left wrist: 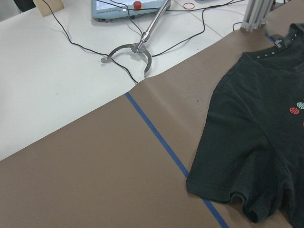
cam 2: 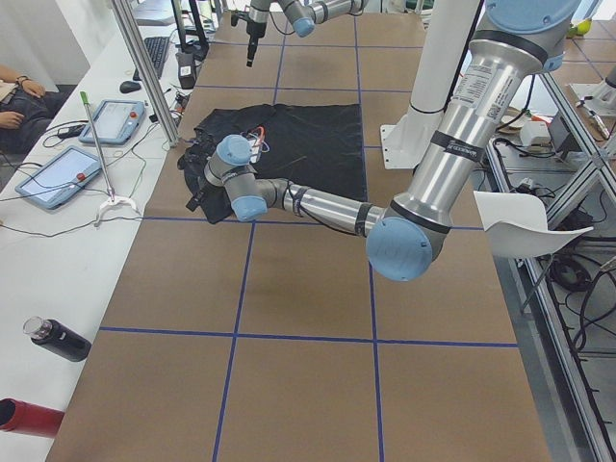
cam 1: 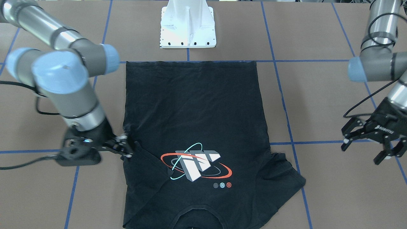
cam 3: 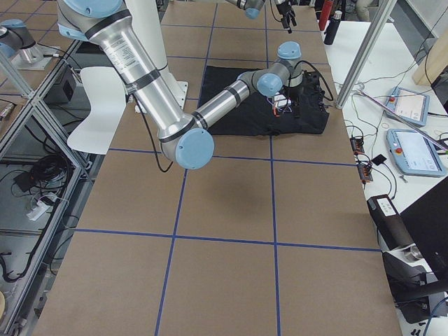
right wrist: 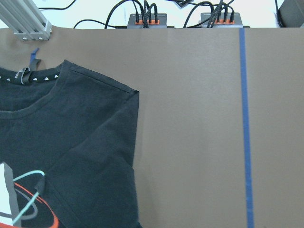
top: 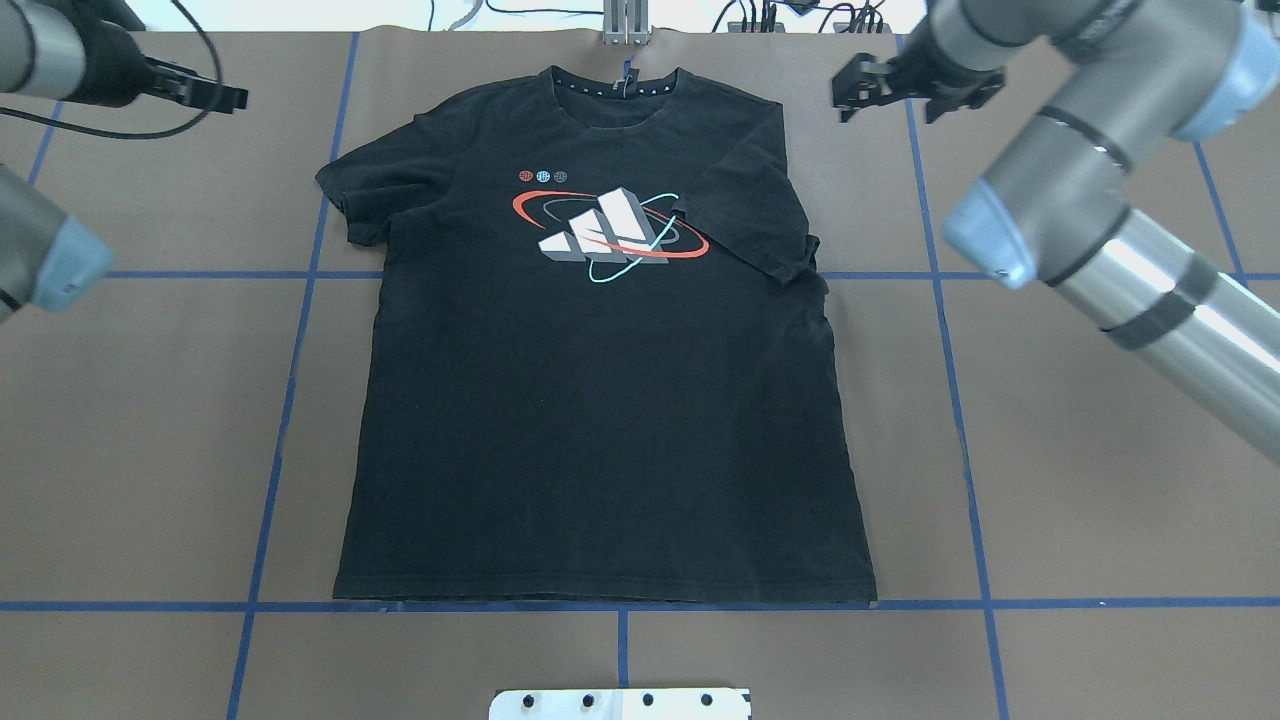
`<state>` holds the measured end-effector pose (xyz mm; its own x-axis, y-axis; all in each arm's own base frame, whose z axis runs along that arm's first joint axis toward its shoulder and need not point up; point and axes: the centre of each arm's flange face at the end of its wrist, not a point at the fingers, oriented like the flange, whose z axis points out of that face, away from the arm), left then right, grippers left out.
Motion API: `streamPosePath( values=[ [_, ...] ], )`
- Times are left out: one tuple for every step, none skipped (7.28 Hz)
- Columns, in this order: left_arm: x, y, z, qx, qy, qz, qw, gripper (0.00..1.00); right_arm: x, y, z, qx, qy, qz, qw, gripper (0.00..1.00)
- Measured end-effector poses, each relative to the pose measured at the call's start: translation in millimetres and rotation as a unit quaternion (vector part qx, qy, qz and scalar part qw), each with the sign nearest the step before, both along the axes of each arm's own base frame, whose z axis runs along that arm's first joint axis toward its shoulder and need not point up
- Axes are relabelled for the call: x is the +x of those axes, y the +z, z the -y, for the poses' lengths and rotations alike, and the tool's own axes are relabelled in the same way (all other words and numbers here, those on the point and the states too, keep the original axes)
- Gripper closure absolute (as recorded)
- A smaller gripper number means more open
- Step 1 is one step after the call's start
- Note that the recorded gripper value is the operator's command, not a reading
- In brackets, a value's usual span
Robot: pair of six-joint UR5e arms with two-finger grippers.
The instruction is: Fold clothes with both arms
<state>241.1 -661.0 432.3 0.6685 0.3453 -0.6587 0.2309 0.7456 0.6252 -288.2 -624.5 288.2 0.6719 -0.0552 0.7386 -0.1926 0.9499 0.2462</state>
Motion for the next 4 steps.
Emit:
streamPosePath(
  values=[
    [28.7,10.2,11.0,-0.019,-0.027,-0.013,0.9994,0.01,29.7,19.3,-13.1,0.01,-0.012,-0.003,0.9999,0.0],
    [55.6,24.0,15.9,-0.034,-0.053,-0.022,0.9978,0.07,48.7,35.2,-22.1,0.019,-0.023,-0.008,0.9995,0.0],
    [84.2,34.9,15.5,-0.051,-0.078,-0.029,0.9952,0.09,62.6,48.2,-26.9,0.025,-0.034,-0.012,0.999,0.0],
    [110.3,41.0,9.5,-0.069,-0.097,-0.039,0.9921,0.15,71.8,56.7,-28.9,0.027,-0.041,-0.014,0.9987,0.0]
  ],
)
